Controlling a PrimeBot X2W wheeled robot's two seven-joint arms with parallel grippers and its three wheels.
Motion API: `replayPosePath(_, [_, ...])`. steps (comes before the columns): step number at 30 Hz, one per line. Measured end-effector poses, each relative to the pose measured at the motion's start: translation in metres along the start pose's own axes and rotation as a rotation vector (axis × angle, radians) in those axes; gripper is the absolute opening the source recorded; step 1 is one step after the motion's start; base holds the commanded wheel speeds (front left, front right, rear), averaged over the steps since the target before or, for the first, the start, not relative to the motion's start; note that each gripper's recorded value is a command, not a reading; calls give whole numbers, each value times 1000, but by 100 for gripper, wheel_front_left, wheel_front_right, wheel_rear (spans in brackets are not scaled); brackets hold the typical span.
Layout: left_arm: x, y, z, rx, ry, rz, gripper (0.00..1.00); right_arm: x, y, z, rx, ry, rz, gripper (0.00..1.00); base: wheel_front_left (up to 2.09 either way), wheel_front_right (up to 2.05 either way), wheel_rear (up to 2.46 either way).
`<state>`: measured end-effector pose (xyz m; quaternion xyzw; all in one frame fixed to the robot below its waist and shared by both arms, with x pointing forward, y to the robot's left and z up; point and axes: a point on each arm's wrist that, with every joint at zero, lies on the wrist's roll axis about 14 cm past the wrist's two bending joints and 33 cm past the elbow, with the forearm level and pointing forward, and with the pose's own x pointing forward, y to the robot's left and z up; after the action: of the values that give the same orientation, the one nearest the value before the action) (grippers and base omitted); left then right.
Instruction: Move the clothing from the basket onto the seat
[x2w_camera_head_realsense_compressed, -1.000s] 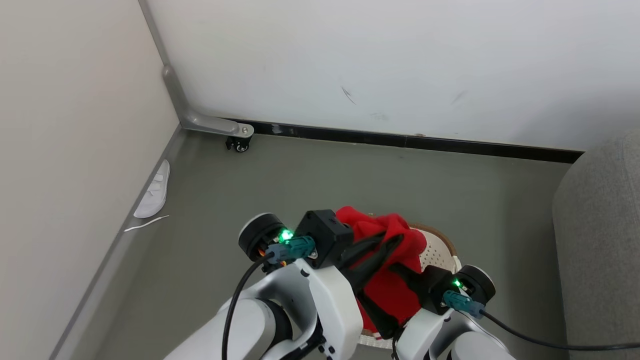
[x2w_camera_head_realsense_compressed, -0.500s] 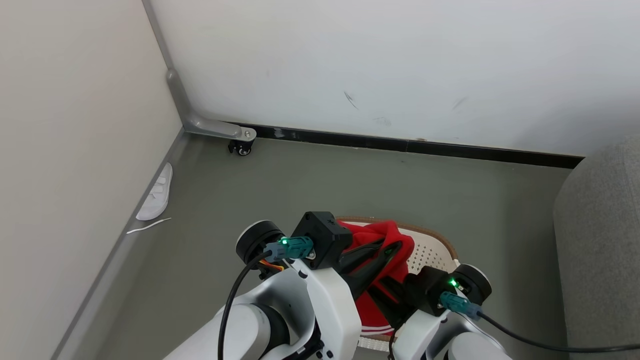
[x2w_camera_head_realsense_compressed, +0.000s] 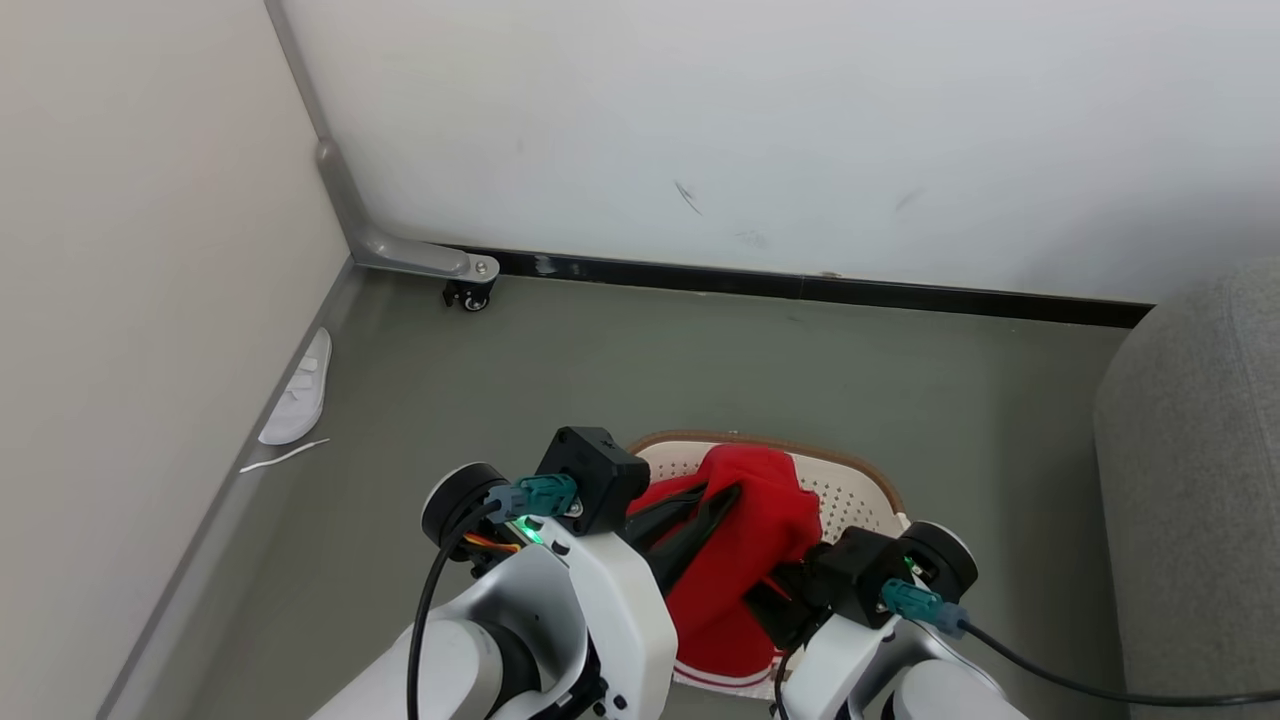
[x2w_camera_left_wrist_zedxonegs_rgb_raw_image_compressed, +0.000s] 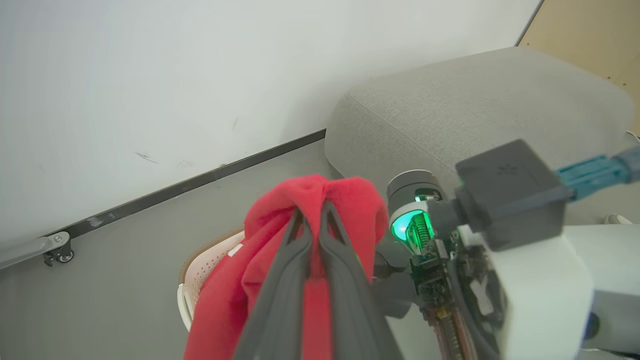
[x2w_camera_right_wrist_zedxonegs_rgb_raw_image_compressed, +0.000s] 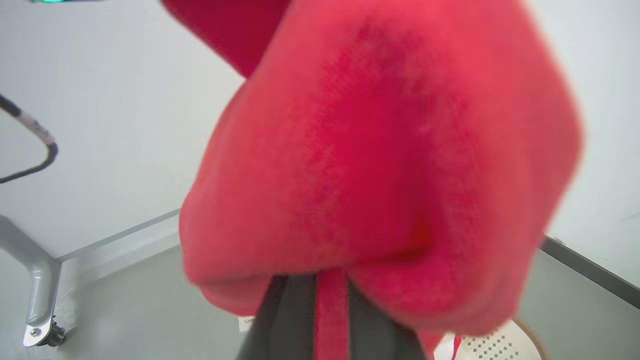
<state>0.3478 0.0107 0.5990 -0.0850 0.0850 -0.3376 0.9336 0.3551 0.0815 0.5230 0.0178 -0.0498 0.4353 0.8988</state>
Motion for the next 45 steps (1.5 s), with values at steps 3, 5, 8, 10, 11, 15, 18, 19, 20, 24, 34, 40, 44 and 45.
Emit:
replayPosePath(3, [1,-1,-2,-3,6,-4,78,0,-4,6,-2,-18,-14,0,0,0,0])
replayPosePath(5, [1,-1,-5,-12,11,-2,84,-1,-6,9,-3,-26,-21,0,0,0,0])
replayPosePath(8, [1,1,-6,-22,15,2,100,-2,-9,11,-5,-32,-31,0,0,0,0])
replayPosePath(10, [2,2,-7,-24,16,6,100,-3,-10,12,-5,-36,-36,0,0,0,0])
replayPosePath(11, [2,3,-7,-29,17,13,100,-3,-11,12,-5,-37,-38,0,0,0,0])
replayPosePath(15, [2,6,-10,-34,25,20,100,-7,-11,10,5,-33,-48,0,0,0,0])
replayPosePath(18, [1,7,-12,-44,23,27,100,-9,-15,10,0,-33,-63,0,0,0,0])
replayPosePath(19, [1,8,-12,-45,22,30,100,-9,-18,10,-3,-33,-70,0,0,0,0])
replayPosePath(20, [1,9,-12,-46,21,35,100,-9,-20,11,-4,-34,-76,0,0,0,0])
replayPosePath(24, [-1,14,-12,-45,13,51,100,-10,-23,12,-6,-38,-87,0,0,0,0])
replayPosePath(34, [-9,17,-24,-37,31,59,100,-23,-40,8,-17,-22,-155,0,0,0,0])
replayPosePath(40, [-13,15,-30,-29,36,56,100,-30,-56,13,-50,-30,-200,0,0,0,0])
replayPosePath(44, [-14,9,-30,-34,24,41,100,-36,-66,17,-60,-36,-234,0,0,0,0])
replayPosePath(45, [-13,9,-29,-32,19,39,100,-38,-68,17,-59,-36,-244,0,0,0,0])
